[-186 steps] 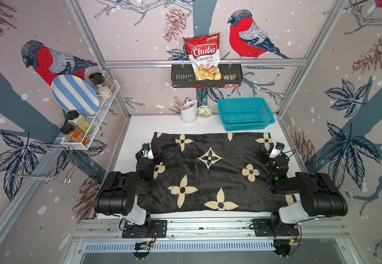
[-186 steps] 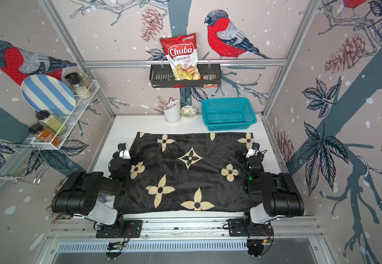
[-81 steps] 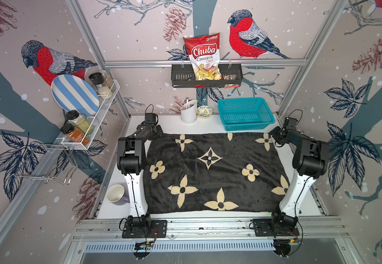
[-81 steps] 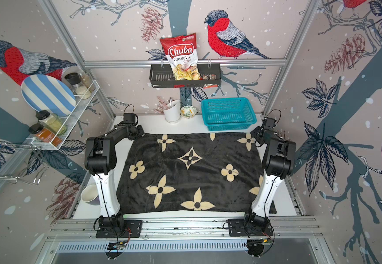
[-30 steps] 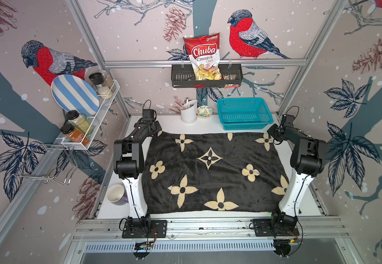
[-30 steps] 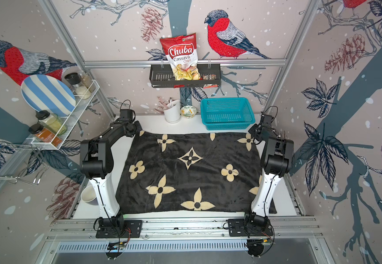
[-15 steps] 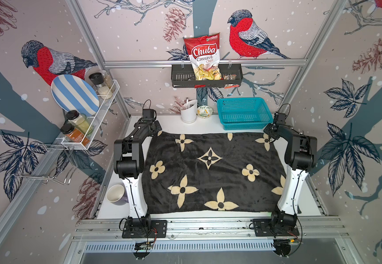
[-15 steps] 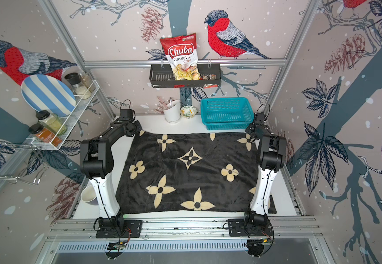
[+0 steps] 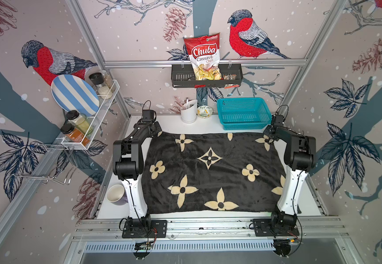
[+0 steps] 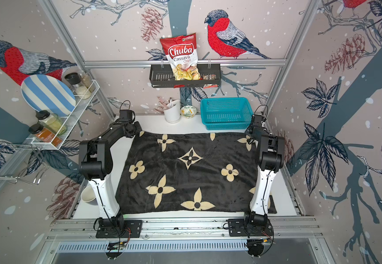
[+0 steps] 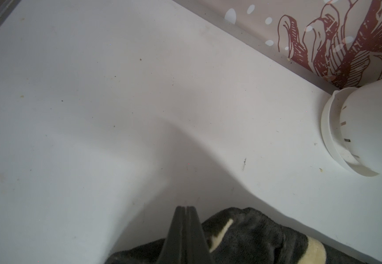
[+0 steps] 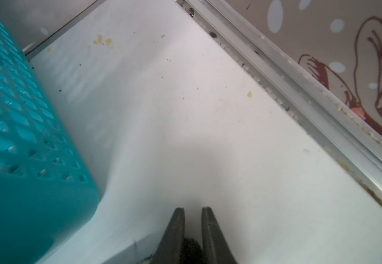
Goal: Roll up the pillowcase
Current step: Fold the pillowcase at the center of the board.
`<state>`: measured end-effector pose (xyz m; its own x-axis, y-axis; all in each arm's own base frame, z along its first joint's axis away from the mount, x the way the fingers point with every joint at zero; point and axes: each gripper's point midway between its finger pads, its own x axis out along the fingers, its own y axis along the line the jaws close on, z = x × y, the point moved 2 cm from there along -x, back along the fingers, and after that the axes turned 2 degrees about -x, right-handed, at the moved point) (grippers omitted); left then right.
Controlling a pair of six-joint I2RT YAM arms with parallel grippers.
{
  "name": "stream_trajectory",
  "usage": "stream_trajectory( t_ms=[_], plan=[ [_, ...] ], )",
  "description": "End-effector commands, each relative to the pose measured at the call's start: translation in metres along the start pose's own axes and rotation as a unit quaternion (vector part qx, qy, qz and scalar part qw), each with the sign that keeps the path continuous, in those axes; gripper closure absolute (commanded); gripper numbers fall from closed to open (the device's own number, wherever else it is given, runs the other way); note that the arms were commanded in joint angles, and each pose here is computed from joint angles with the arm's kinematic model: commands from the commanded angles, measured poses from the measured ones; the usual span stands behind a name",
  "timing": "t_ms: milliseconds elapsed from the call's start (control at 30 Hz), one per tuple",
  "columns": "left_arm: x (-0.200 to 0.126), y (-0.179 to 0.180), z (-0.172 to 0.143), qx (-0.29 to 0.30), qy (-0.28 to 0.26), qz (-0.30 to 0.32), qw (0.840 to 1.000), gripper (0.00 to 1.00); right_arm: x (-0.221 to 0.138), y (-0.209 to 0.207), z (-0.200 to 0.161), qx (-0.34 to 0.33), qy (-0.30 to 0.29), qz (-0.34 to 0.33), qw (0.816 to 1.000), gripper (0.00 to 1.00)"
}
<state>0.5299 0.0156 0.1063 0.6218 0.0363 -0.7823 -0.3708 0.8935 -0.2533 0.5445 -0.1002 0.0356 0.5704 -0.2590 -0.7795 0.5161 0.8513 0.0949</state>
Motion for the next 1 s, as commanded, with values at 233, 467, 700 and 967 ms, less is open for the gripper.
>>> stream_trajectory(
  t_ms=[233, 467, 700, 967],
  plan=[
    [-0.011, -0.007, 0.012, -0.012, -0.021, -0.020, 1.000, 1.00, -0.039, -0.012, 0.008, 0.016, 0.016, 0.014, 1.000, 1.00],
    [-0.039, -0.015, 0.027, -0.018, -0.047, -0.038, 0.998, 1.00, -0.088, -0.010, 0.036, 0.032, -0.043, 0.051, 0.997, 1.00],
    [-0.062, -0.021, 0.040, -0.018, -0.070, -0.050, 0.996, 1.00, -0.105, -0.009, 0.040, 0.035, -0.061, 0.066, 0.995, 1.00],
    [-0.102, -0.019, 0.053, -0.025, -0.107, -0.046, 0.993, 1.00, -0.170, -0.014, 0.064, 0.042, -0.147, 0.092, 0.984, 1.00]
  ],
)
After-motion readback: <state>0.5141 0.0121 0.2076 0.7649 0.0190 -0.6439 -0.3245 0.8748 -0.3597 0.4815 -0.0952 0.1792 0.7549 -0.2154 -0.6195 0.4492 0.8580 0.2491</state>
